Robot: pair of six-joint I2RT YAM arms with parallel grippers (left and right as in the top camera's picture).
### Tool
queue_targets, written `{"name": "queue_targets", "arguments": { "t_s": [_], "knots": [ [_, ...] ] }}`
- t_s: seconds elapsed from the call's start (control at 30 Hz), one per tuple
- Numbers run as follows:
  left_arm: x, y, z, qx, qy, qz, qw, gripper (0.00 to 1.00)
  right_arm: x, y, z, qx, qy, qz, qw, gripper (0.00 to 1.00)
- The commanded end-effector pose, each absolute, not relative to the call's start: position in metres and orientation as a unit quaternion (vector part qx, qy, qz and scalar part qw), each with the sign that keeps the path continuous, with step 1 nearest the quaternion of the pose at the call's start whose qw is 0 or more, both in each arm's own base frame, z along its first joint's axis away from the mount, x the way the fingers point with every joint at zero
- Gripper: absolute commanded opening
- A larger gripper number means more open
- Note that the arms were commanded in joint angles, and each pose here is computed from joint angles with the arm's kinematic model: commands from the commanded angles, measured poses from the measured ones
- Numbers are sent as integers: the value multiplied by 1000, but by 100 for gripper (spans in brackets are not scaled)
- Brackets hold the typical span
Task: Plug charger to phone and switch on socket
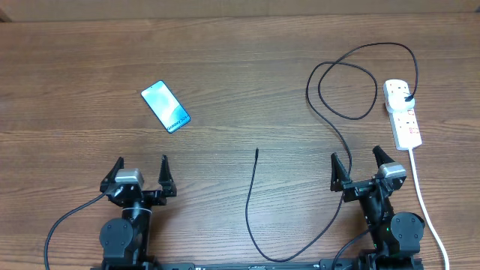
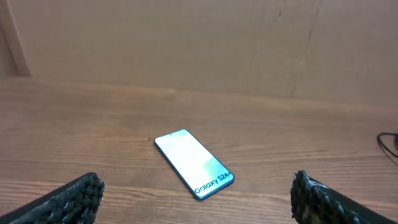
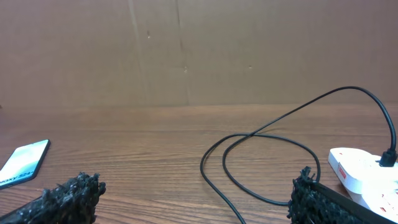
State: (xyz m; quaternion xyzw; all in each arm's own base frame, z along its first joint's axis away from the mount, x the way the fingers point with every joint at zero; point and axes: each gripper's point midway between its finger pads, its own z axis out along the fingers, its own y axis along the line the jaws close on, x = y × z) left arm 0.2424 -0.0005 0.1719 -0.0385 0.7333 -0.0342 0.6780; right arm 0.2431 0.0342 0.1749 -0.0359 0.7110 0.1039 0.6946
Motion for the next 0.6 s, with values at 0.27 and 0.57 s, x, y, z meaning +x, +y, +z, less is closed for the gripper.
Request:
{"name": "queue_targets", "arguments": {
  "t_s": [0.27,0.57],
  "knots": [
    [233,-1,230,-30,709,-32,704,100,243,36,173,-37,709,106,696,100],
    [254,-4,239,-27,749,-35,661,100,243,36,173,-38,709,106,696,100]
  ]
}}
